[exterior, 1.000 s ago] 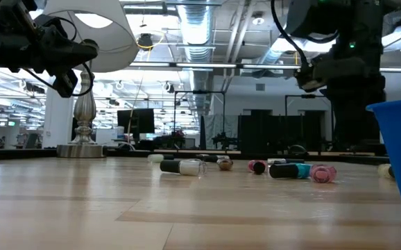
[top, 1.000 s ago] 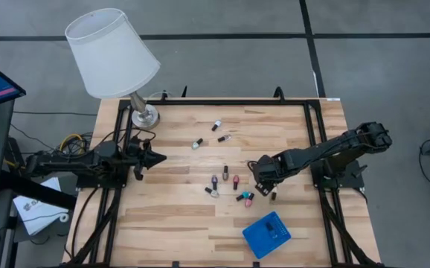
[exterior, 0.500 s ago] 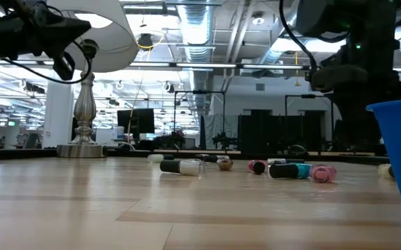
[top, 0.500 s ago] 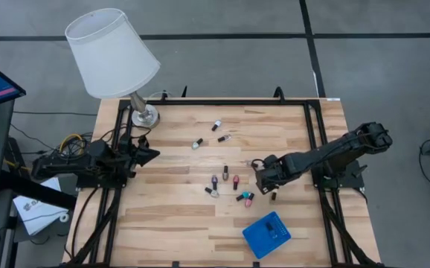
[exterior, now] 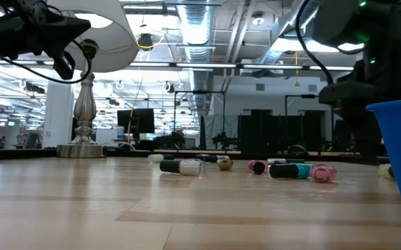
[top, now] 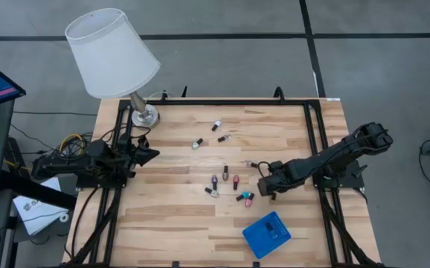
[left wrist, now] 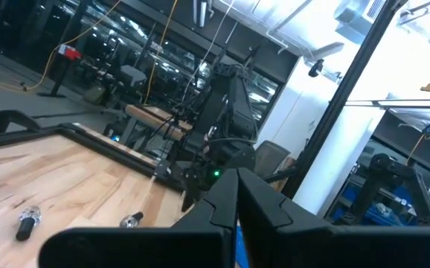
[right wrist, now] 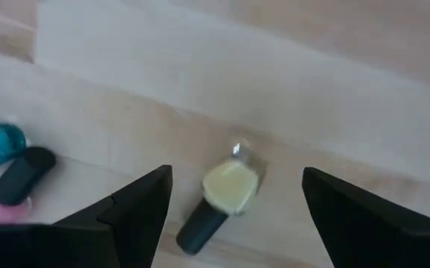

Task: Pick & Place Nail Polish
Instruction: Put the yellow nail polish into the blue bin

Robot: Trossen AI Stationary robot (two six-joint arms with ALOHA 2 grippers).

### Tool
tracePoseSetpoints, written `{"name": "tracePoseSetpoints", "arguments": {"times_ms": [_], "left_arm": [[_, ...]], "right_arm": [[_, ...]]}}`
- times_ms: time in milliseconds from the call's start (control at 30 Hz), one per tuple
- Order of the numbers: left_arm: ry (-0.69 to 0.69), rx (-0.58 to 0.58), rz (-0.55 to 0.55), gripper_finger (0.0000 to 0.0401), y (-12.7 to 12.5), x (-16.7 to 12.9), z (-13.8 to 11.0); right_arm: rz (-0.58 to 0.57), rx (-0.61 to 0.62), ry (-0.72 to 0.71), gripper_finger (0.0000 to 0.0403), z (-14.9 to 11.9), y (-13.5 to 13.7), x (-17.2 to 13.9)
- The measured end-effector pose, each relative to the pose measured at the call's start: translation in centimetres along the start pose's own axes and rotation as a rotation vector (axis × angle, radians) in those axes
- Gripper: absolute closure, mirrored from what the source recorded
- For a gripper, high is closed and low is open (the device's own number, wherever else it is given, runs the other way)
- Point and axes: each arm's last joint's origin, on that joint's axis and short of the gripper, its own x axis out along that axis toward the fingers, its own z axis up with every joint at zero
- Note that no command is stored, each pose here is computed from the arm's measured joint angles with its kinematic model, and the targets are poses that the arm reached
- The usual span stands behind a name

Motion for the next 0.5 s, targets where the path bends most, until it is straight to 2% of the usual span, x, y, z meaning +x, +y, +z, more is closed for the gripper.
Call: {"name": "tracePoseSetpoints", "arguments": {"times_ms": [233, 500], "left_arm": [[0.0, 0.0, 0.0, 0.04, 0.0, 0.0, 0.0], [-0.001, 0.0, 0.0, 0.04, 0.0, 0.0, 0.0]], "right_arm": [[0.02, 0.046, 0.017, 0.0112, -1.1, 0.1, 0.1], [-0.062, 0.0, 0.015, 0.0113, -1.6, 0.9, 2.3]]}}
